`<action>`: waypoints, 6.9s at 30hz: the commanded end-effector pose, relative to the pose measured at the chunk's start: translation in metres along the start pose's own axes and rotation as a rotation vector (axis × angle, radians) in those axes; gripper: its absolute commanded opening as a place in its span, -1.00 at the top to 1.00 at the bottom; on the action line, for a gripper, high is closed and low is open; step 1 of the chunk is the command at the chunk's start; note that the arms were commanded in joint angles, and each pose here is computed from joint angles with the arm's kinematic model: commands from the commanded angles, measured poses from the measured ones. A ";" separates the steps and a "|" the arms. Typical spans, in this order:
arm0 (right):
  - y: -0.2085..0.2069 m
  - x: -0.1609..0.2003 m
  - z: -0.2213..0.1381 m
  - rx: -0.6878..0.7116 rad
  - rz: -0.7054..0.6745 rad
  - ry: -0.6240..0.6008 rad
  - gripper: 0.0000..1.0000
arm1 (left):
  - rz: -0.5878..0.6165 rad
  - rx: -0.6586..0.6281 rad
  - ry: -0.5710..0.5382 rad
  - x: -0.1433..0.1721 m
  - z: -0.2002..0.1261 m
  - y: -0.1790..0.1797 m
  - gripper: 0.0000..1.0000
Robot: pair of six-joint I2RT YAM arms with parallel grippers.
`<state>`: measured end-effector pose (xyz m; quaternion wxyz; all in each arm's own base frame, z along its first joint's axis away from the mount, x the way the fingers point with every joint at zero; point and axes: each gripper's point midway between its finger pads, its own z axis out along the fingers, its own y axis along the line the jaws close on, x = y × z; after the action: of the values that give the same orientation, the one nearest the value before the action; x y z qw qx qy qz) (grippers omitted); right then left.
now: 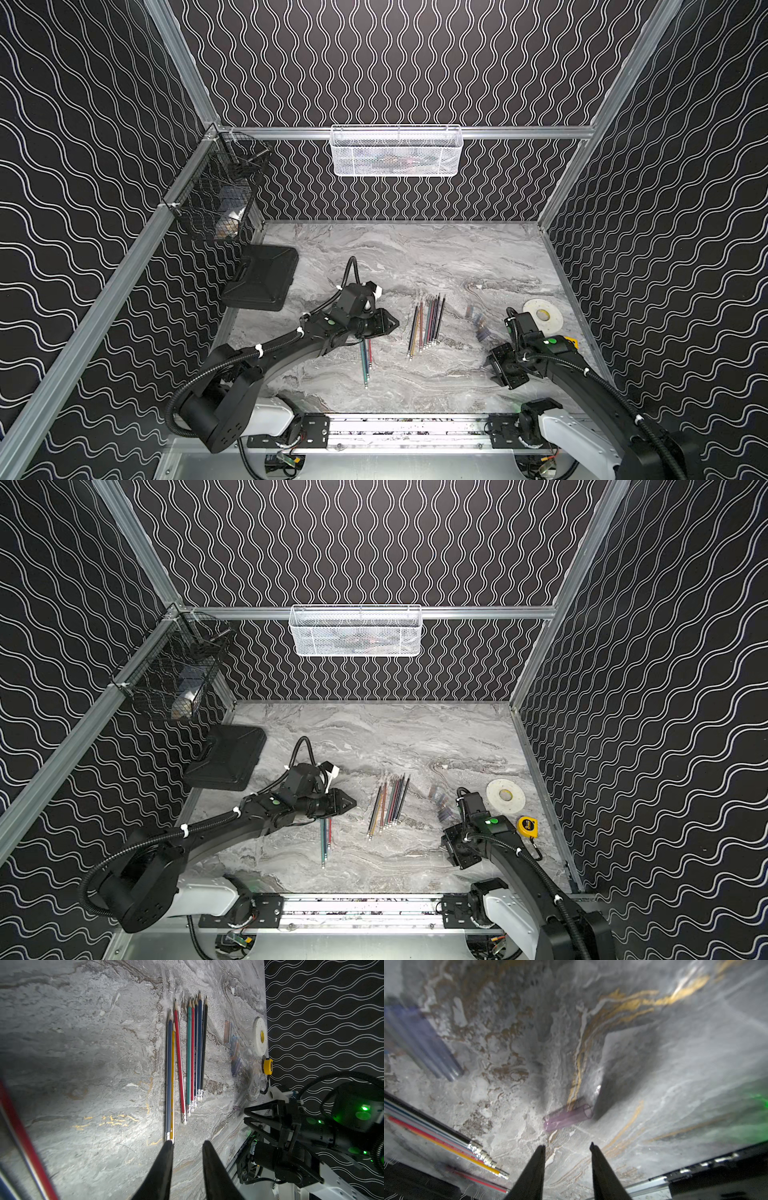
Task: Remove the protective cover of the pencils
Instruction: Move the protective sleeve to the center of the board, then pick up the pencil from the center of the board, then remove the protective sleeve from the pencil.
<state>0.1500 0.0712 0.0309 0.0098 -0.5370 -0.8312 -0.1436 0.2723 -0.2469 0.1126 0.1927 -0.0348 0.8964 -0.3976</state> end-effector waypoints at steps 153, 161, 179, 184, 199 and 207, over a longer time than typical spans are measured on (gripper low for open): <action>0.255 0.153 -0.184 -0.829 -0.975 -0.113 1.00 | 0.342 0.353 0.038 0.022 -0.074 -0.156 0.08; 0.261 0.158 -0.189 -0.856 -0.969 -0.078 1.00 | 0.322 0.345 0.049 0.025 -0.060 -0.147 0.14; 0.211 0.134 -0.190 -0.694 -1.097 -0.139 -0.07 | 0.340 0.017 0.089 0.046 -0.072 -0.070 1.00; 0.174 0.109 -0.197 -0.619 -1.142 -0.244 -0.08 | 0.314 -0.023 0.078 0.060 -0.088 -0.048 1.00; 0.132 0.127 -0.156 -0.734 -1.098 -0.042 -0.08 | 0.312 0.083 0.173 0.086 -0.076 -0.054 1.00; 0.151 0.129 -0.152 -0.664 -1.123 -0.041 -0.07 | 0.353 0.096 0.158 0.088 -0.071 -0.067 1.00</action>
<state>0.2042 0.1992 0.2216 -0.2457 -0.0156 -0.8983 -0.3639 0.1545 -0.2557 0.1683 0.1691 0.1544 0.8895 -0.3953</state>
